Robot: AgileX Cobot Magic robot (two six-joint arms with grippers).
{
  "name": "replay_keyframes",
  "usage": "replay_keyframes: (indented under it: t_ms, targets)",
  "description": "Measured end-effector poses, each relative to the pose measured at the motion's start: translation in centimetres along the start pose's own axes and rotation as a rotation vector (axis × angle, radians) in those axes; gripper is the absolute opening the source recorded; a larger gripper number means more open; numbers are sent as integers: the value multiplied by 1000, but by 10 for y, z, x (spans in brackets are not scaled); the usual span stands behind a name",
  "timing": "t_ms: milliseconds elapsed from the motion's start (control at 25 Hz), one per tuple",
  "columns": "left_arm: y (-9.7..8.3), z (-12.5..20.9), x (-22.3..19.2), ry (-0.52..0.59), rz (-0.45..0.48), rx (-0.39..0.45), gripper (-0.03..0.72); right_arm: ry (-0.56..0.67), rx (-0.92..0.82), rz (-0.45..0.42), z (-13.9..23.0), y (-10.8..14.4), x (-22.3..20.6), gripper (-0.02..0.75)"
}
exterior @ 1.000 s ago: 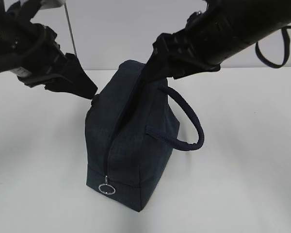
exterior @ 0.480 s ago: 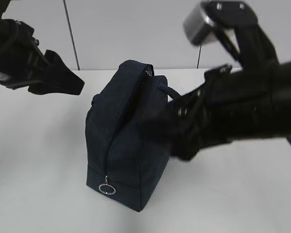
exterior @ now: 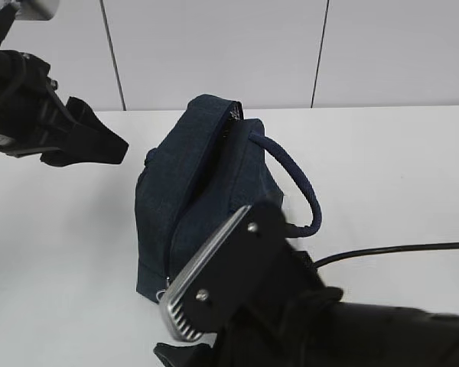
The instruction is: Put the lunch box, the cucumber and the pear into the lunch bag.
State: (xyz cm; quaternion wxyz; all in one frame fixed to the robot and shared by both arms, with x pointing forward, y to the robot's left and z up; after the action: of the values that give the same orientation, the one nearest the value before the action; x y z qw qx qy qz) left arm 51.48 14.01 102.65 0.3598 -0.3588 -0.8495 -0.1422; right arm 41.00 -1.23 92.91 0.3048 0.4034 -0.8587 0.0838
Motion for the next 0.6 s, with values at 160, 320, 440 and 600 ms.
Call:
replay_keyframes:
  t_ms: [160, 320, 440, 600]
  targets:
    - [0, 0, 0, 0, 0, -2, 319, 39, -13, 105, 23, -16, -32, 428]
    - [-1, -2, 3, -10, -2, -3, 319, -19, -96, 166, 25, -26, -45, 426]
    - [-1, -2, 3, -12, -1, -2, 319, -41, -125, 152, 27, -23, -52, 424]
    - [-1, -2, 4, -13, -1, -2, 319, -32, -154, 159, 36, -25, -61, 424]
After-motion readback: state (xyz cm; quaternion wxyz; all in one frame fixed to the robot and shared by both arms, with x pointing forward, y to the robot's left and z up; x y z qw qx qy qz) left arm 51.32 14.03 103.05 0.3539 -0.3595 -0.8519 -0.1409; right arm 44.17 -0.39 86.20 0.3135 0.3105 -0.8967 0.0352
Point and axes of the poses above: a point on each arm's last joint axis where the gripper is mounted, x pointing back along that axis away from the gripper, y along the wrist's bending axis when the last joint is at zero, z = x × y, the point moved 7 cm from there along -x, pointing out along that axis toward the gripper, and after that the axes turned 11 degrees about -x, right-handed, at the moved point
